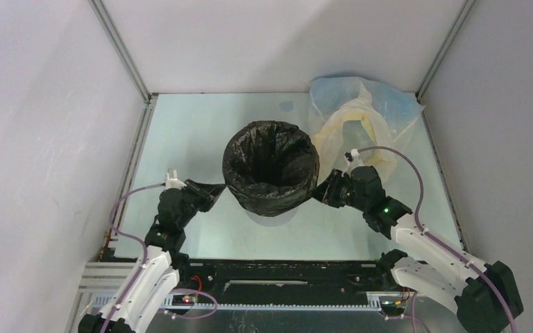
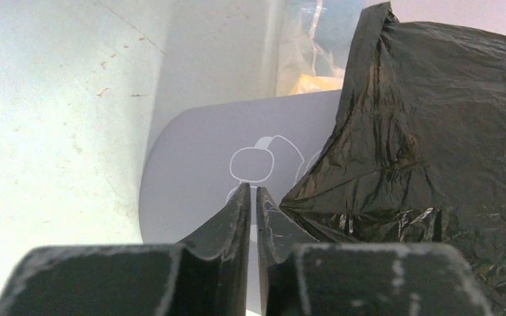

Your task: Put the trash bags into the trash bin

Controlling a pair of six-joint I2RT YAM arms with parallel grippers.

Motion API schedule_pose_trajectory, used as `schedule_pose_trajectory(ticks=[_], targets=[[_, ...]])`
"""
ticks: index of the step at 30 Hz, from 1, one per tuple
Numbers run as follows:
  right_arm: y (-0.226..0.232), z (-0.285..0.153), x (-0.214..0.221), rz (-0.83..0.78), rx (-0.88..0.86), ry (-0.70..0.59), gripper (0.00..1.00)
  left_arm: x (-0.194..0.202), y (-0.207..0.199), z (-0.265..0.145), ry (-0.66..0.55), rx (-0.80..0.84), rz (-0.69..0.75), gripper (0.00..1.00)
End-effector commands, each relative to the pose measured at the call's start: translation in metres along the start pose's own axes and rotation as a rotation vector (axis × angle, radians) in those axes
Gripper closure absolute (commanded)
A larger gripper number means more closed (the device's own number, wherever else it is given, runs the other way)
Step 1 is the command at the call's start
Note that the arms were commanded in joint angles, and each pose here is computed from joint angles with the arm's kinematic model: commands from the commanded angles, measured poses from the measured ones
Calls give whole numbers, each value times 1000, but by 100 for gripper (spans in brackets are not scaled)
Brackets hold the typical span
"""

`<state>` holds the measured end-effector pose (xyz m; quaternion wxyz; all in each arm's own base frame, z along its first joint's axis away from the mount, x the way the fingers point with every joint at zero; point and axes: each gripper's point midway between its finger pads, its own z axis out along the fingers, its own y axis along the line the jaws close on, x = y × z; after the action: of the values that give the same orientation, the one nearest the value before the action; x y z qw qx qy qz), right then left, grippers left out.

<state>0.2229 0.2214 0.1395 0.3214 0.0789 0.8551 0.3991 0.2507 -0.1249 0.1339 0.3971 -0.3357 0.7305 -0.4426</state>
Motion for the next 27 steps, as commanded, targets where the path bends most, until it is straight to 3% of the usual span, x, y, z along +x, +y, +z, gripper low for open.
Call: schedule_pose_trajectory(ticks=[1, 6, 11, 19, 20, 22, 27], targets=[[5, -12, -22, -81, -24, -96, 70, -20, -9, -6, -75, -26, 110, 83], [2, -34, -42, -135, 7, -190, 54, -39, -2, -21, -158, -137, 194, 69], [13, -63, -68, -243, 58, -279, 52, -50, -11, -32, -210, -142, 243, 63], [59, -107, -107, -468, 83, -364, 72, -41, -44, -32, -111, -62, 326, 55], [69, -109, -106, -499, 54, -355, 77, -39, -46, -31, -95, -55, 325, 53], [91, -111, -108, -551, -2, -335, 100, -36, -49, -29, -70, -45, 325, 52], [128, -89, -88, -699, -32, -189, 100, -39, -49, -28, -71, -56, 376, 52]])
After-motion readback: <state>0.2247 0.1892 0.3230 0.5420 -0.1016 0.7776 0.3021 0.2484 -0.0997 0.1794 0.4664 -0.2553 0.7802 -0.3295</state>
